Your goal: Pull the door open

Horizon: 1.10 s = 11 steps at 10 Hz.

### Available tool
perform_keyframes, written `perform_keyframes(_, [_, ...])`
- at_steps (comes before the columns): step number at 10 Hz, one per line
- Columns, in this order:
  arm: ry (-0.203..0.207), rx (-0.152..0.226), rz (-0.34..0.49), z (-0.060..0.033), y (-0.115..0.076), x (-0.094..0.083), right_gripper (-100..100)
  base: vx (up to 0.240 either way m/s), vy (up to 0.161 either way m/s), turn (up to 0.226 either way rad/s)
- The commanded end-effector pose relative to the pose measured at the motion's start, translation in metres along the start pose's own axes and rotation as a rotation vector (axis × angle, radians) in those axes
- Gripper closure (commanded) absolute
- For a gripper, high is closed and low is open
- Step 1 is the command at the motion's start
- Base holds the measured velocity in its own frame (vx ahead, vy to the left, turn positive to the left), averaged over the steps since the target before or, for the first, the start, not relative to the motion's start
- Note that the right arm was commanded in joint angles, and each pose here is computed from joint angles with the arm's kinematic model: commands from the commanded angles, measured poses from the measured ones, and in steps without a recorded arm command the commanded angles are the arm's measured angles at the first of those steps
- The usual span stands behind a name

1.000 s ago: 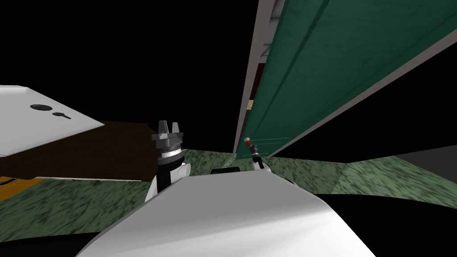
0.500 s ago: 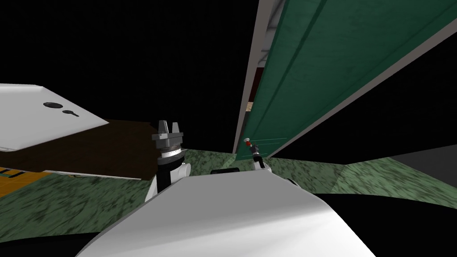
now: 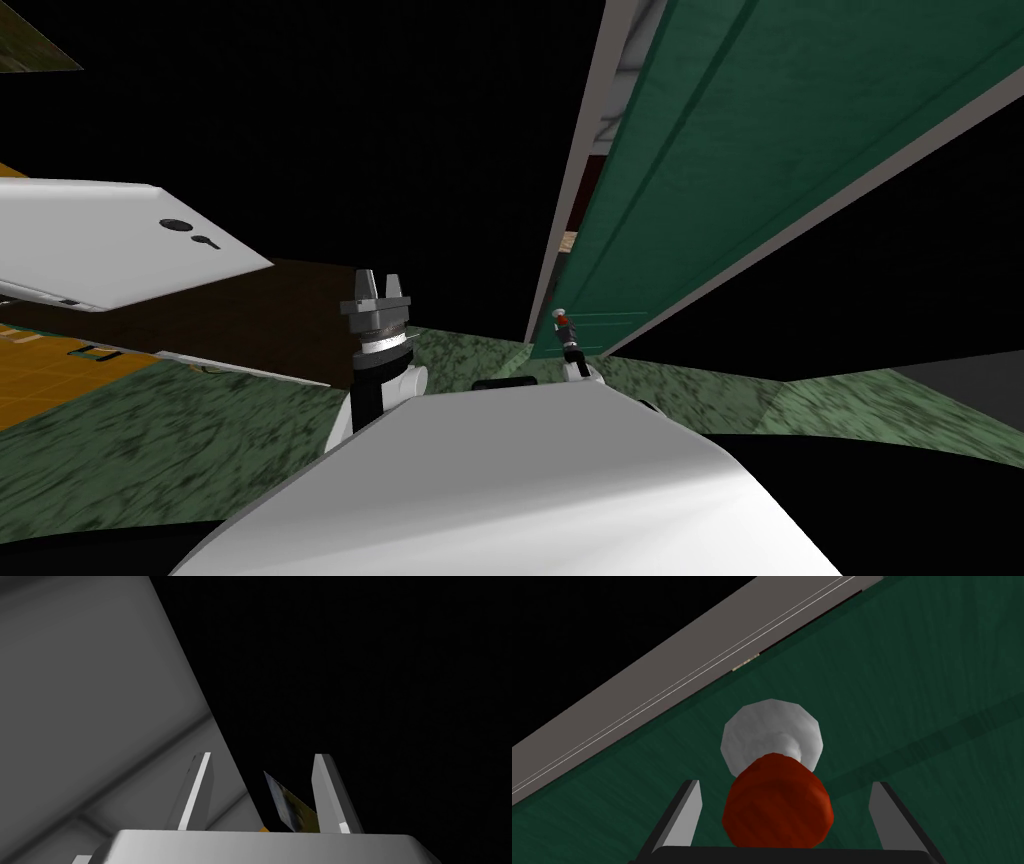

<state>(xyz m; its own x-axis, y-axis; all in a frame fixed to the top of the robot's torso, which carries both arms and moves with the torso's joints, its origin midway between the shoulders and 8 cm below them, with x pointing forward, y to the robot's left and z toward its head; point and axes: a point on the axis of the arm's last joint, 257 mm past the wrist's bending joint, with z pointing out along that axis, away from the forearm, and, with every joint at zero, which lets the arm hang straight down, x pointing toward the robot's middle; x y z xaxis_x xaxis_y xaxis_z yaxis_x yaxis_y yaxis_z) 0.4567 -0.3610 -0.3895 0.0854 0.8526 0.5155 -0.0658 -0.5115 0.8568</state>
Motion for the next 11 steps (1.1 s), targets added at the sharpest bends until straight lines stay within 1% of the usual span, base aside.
perform_keyframes(1, [-0.002,-0.001,0.060,0.0005,-0.0009,0.0012,-100,-0.034,-0.008,0.036])
perform_keyframes(2, [-0.003,-0.002,0.094,0.0011,-0.0016,0.0023,-100,-0.069,-0.022,0.065])
perform_keyframes(3, [-0.003,-0.002,0.108,0.0011,-0.0016,0.0023,-100,-0.056,-0.018,0.022])
perform_keyframes(4, [-0.005,-0.004,0.154,0.0018,-0.0022,0.0035,-100,-0.049,-0.019,0.033])
perform_keyframes(5, [-0.006,-0.005,0.190,0.0025,-0.0029,0.0047,-100,-0.065,-0.018,0.054])
perform_keyframes(6, [-0.006,-0.005,0.208,0.0025,-0.0029,0.0047,-100,-0.057,-0.008,0.029])
perform_keyframes(7, [-0.008,-0.006,0.252,0.0032,-0.0037,0.0060,-100,-0.059,-0.008,0.042])
perform_keyframes(8, [-0.008,-0.006,0.259,0.0032,-0.0037,0.0060,-100,-0.047,-0.012,0.021])
perform_keyframes(10, [-0.011,-0.009,0.345,0.0045,-0.0053,0.0086,-100,-0.066,-0.015,0.056])
perform_keyframes(11, [-0.011,-0.009,0.361,0.0045,-0.0053,0.0086,-100,-0.061,-0.025,0.021])
